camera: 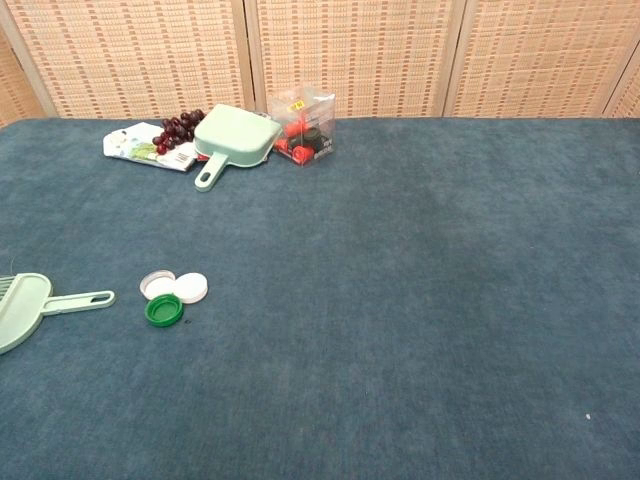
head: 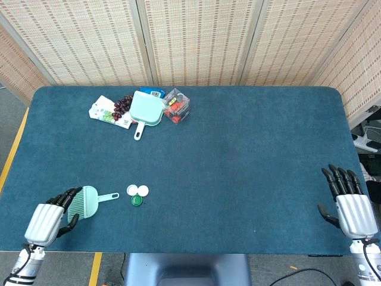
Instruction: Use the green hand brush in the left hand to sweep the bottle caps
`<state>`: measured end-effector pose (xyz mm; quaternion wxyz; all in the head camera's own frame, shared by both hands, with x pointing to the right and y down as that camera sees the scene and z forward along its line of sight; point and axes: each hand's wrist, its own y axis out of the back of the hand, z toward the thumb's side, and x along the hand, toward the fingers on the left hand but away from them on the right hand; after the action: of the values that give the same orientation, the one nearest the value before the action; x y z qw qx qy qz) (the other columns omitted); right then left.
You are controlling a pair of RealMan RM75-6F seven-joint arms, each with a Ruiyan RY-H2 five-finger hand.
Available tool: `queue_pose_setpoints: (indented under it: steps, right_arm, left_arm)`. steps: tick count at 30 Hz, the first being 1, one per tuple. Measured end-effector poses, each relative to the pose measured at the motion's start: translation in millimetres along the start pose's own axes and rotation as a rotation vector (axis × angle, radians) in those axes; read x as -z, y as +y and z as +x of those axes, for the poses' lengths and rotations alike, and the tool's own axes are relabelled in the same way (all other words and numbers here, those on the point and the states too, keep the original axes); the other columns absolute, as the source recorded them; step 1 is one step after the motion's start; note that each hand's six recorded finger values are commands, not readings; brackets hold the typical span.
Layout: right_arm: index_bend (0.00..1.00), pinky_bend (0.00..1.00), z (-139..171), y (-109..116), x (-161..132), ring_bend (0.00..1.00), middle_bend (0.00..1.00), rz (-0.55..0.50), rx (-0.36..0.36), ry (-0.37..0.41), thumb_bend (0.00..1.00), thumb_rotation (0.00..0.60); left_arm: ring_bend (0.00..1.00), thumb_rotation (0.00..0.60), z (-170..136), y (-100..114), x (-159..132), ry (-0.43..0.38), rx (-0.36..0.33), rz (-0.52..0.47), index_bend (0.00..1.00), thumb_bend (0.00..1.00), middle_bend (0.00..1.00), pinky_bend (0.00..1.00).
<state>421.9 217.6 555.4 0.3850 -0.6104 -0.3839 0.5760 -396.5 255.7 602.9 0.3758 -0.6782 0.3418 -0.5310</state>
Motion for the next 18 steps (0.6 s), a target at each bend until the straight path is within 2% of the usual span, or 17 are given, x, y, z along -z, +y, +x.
queue_pose_setpoints:
  steps: [2,7,13,18]
  right_arm:
    - [0.00,0.00,-1,-2,-1,0.00,0.00,0.004,-0.011,0.000,0.24,0.600]
    - [0.00,0.00,-3,-7,-1,0.00,0.00,0.013,-0.032,-0.006,0.24,0.600]
    - [0.00,0.00,-4,-10,-1,0.00,0.00,0.015,-0.046,-0.009,0.24,0.600]
    - [0.00,0.00,-4,-11,-2,0.00,0.00,0.015,-0.046,-0.011,0.24,0.600]
  left_arm:
    - [0.65,0.600,7,-8,-6,-0.004,0.029,0.001,0.21,0.38,0.29,0.79]
    - [0.67,0.600,29,-36,-25,-0.003,0.117,-0.012,0.23,0.38,0.31,0.81]
    - [0.68,0.600,44,-57,-39,-0.016,0.142,0.020,0.23,0.37,0.31,0.81]
    - [0.68,0.600,54,-69,-38,-0.007,0.140,0.119,0.24,0.36,0.32,0.81]
